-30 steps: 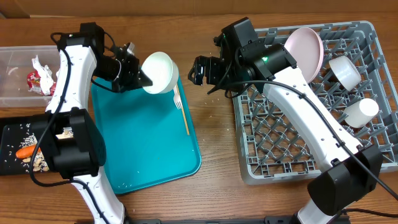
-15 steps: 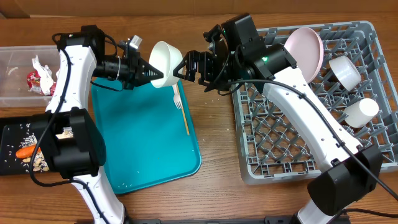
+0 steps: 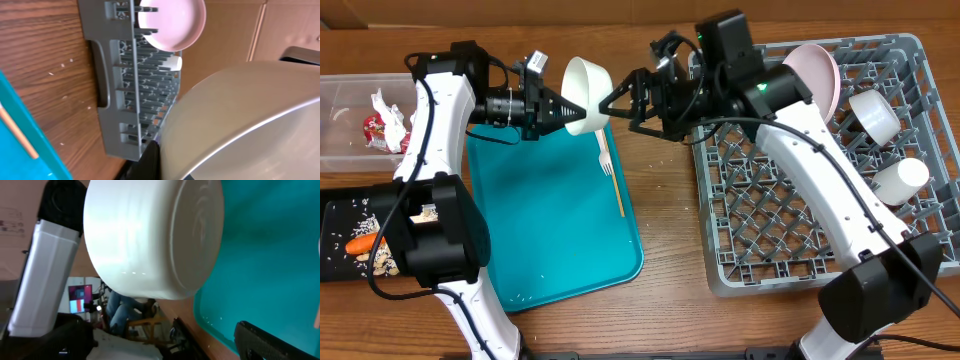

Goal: Sort waste into correct bins and load items into the dishwasher rack
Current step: 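Lift the bowl and carry it right toward the right gripper, then grasp the bowl's rim with the right gripper from the left gripper, then open the left gripper and carry the bowl right over the rack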

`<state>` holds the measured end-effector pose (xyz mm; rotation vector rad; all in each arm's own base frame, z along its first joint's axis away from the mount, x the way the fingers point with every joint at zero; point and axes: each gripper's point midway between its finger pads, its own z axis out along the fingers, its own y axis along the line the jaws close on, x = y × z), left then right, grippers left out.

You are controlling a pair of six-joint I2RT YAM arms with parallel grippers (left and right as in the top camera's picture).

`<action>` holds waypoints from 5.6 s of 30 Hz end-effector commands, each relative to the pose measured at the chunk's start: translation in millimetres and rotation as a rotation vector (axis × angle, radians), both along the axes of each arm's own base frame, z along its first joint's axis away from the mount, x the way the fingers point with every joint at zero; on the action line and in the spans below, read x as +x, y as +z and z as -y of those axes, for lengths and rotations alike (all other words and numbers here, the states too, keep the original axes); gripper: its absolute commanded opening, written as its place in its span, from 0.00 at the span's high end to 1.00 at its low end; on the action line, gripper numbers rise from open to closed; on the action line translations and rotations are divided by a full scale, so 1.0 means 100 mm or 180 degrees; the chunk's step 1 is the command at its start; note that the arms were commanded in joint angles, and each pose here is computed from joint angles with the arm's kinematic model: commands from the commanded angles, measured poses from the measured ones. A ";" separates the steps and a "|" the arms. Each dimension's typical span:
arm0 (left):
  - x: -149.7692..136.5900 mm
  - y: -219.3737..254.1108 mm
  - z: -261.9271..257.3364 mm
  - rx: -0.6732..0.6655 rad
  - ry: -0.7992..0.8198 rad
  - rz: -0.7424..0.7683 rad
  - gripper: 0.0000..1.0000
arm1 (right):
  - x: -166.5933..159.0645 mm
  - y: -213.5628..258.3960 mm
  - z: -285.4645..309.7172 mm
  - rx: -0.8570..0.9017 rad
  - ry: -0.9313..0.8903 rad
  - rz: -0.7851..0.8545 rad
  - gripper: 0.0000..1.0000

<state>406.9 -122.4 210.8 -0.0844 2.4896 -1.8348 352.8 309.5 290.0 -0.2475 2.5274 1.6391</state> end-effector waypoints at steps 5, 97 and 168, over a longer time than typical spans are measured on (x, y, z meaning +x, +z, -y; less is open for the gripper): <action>-0.03 0.35 0.08 -0.0407 0.0004 0.0100 0.96 | 0.05 0.15 0.06 0.0180 0.0060 0.0032 0.00; -0.26 -0.60 0.29 0.2410 -0.0087 -0.0309 0.36 | 0.39 -1.14 0.55 -0.2510 -0.1383 0.0350 0.96; -0.04 -0.29 -0.30 0.2986 0.0315 0.0000 0.00 | -0.64 -0.12 4.37 -0.5545 -0.4522 -0.0451 0.96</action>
